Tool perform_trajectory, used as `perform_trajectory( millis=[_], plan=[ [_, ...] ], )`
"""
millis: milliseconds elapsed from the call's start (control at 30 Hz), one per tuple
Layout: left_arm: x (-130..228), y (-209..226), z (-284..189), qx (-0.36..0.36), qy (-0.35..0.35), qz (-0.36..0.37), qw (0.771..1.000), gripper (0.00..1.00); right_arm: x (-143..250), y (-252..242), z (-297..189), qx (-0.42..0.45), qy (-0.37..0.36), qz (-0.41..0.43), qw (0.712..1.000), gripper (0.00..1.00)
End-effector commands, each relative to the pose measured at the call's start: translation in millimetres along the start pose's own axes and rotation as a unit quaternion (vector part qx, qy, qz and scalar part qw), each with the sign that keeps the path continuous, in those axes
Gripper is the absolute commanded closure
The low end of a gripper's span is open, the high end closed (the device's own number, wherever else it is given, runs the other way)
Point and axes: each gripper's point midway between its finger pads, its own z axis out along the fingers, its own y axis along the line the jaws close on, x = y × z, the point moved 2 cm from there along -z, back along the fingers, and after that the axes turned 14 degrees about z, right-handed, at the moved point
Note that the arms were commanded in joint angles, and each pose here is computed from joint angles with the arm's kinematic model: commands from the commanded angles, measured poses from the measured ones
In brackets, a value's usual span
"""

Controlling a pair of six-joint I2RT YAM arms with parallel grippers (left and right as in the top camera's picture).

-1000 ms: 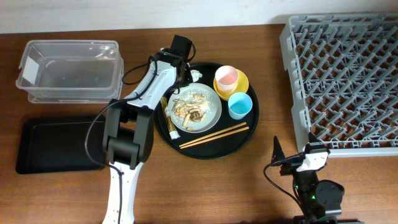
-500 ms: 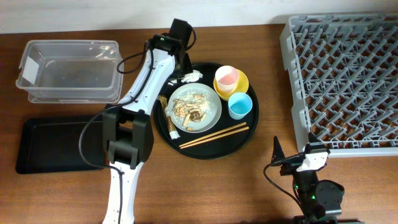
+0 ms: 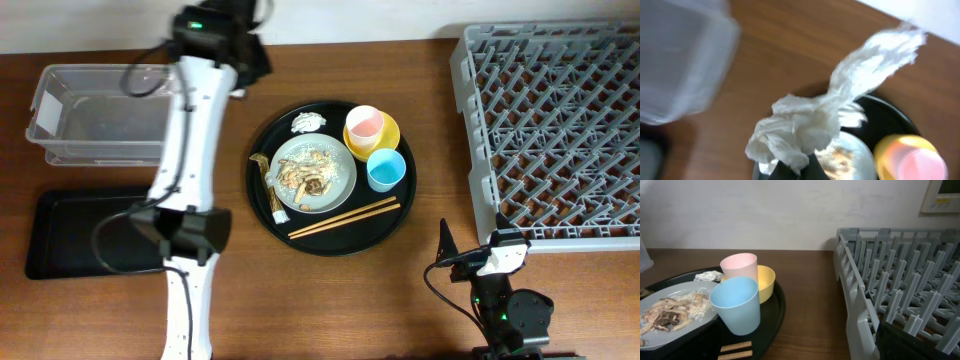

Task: Sort waste into correct bins and load items into the dishwasher rack
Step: 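Carry the tissue left and drop it into the clear bin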

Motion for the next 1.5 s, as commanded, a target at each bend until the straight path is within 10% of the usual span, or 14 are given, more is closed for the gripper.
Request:
perform_trajectory(
  millis=[0, 233, 667, 1167, 1267, 1333, 1367, 1467],
  plan=[
    [-10.0, 74.4, -10.8, -0.038, 0.002, -0.096, 0.995, 0.99, 2.5, -0.3, 0.1, 0.001, 0.003, 0.004, 1.0, 0.02],
    [-17.6, 139.2, -10.3, 0.066, 0.028, -0.171, 0.983, 0.99, 2.5, -0.3, 0.1, 0.001, 0.003, 0.004, 1.0, 0.02],
    [-11.3, 262.3, -14.8, -0.038, 0.003, -0.243, 0.969, 0.99, 2.5, -0.3, 0.1, 0.001, 0.003, 0.004, 1.0, 0.02],
    [-44.0, 284.8, 45.7, -0.064, -0.044, -0.248, 0.966, 0.91, 2.5, -0.3, 0.1, 0.001, 0.003, 0.004, 1.0, 0.02],
    [-41.2, 285.3, 55.8, -0.065, -0.035, -0.249, 0.966, 0.74, 2.5, -0.3, 0.1, 0.001, 0.003, 0.004, 1.0, 0.02],
    [-37.1, 285.2, 61.7, -0.065, -0.024, -0.249, 0.966, 0.26, 2.5, -0.3, 0.1, 0.001, 0.003, 0.004, 1.0, 0.02],
    [-35.6, 284.9, 62.3, -0.065, -0.02, -0.249, 0.966, 0.17, 2.5, -0.3, 0.1, 0.001, 0.003, 0.004, 1.0, 0.02],
    [-32.9, 282.4, 62.1, -0.06, -0.013, -0.25, 0.966, 0.13, 2.5, -0.3, 0.1, 0.001, 0.003, 0.004, 1.0, 0.02]
  ],
)
